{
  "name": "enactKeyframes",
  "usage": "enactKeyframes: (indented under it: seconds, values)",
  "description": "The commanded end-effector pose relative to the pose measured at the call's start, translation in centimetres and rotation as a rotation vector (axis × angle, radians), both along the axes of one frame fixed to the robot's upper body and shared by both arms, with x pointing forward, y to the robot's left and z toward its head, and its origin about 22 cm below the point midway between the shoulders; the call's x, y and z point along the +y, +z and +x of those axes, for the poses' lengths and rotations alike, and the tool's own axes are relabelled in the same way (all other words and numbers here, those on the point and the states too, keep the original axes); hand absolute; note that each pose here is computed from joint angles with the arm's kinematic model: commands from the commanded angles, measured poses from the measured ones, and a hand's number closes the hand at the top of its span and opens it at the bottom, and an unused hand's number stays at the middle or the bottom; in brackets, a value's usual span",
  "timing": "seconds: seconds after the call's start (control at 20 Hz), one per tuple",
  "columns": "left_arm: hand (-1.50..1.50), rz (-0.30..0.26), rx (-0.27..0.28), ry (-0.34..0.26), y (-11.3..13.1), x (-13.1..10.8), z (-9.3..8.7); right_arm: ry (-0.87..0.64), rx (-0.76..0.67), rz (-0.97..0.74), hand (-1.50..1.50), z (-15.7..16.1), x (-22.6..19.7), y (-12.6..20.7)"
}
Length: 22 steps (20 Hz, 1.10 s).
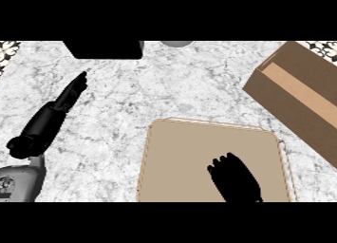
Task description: Pick the bell pepper from the tray and place it in the cardboard box
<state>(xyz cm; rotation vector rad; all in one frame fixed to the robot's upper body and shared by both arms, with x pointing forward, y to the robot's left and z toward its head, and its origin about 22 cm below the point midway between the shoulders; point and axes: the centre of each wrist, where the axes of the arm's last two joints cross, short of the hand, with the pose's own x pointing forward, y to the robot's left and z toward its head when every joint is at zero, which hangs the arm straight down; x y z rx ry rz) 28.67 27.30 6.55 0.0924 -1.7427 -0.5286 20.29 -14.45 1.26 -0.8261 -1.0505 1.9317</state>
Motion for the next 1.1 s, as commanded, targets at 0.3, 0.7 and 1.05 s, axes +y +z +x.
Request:
enactKeyframes:
  seconds: [0.3, 0.7, 1.05]
  values:
    - [0.00, 0.012, -0.013, 0.014, 0.9, 0.4, 0.8, 0.157, -0.147, 0.060, 1.50, -1.5, 1.4, -0.7]
    - [0.00, -0.010, -0.007, -0.019, -0.7, -1.0, 0.7, -0.068, -0.145, 0.533, 1.50, 9.8, 2.9, 3.3]
    - [0.00, 0.011, -0.011, -0.007, 0.4, -0.1, -0.2, -0.003, -0.390, 0.523, 1.50, 12.5, 1.5, 8.6]
